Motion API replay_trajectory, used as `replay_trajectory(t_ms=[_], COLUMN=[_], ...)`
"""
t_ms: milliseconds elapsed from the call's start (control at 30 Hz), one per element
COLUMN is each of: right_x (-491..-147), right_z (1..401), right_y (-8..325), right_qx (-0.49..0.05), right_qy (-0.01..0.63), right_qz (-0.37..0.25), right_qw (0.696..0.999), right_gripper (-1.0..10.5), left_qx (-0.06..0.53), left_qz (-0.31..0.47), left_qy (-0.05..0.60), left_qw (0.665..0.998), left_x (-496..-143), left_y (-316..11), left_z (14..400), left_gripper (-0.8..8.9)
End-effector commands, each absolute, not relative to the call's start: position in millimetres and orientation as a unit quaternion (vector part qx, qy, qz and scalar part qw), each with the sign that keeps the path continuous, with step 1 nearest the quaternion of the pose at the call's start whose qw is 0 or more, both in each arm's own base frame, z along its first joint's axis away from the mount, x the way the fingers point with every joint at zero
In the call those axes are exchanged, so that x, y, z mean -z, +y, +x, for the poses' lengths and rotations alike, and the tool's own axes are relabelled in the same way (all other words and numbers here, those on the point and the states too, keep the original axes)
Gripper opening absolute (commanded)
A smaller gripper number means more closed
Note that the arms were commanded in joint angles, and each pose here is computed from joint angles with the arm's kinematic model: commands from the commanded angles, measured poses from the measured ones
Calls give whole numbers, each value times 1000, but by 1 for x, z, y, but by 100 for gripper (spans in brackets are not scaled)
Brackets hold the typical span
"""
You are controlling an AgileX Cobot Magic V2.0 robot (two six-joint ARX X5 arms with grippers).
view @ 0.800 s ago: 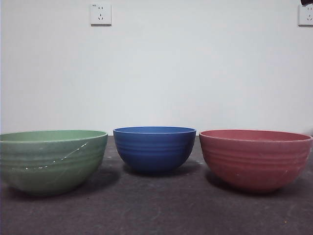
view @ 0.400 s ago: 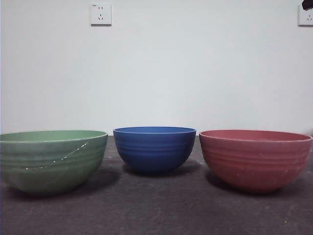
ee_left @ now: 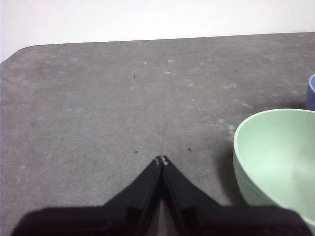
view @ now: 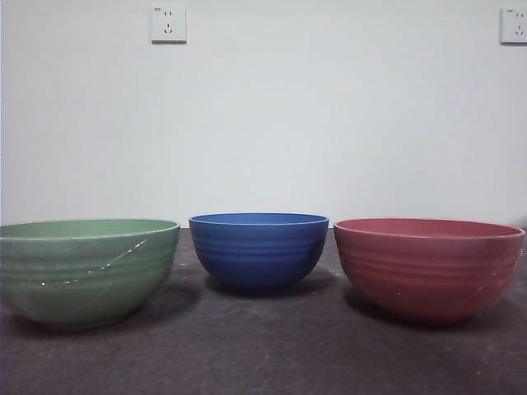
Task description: Pick up the green bowl on the top,put the green bowl on the left,pick up the red bowl in the middle,put the red bowl on the right
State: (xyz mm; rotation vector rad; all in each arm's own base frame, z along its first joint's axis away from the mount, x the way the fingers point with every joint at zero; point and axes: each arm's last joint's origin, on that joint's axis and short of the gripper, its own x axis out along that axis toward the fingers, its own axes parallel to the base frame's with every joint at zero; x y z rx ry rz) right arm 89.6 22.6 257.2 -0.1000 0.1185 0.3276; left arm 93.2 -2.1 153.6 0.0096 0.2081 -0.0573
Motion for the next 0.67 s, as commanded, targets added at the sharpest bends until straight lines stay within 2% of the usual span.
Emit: replay_trajectory(t_ms=[33,333,467,667], right_x=[-222,-164,-151,-150], right_z=[89,94,95,94], right_y=[19,16,16,16], right_qx=[-162,-130,-130,-127], right_qy=[69,61,71,83], right_qz=[-50,-27,-13,-5], right_qw=[983,989,989,988], right_gripper=[5,5,5,5], left_qx=[29,29,29,29], left_qz=[-1,-1,-1,-1], left_qy=[109,109,109,109], left_qw=[994,994,994,994], left_x=[-149,-149,-149,-149], left_y=[-2,-2,-2,-2], left_z=[94,94,94,94], left_gripper=[-3,-3,-3,-3])
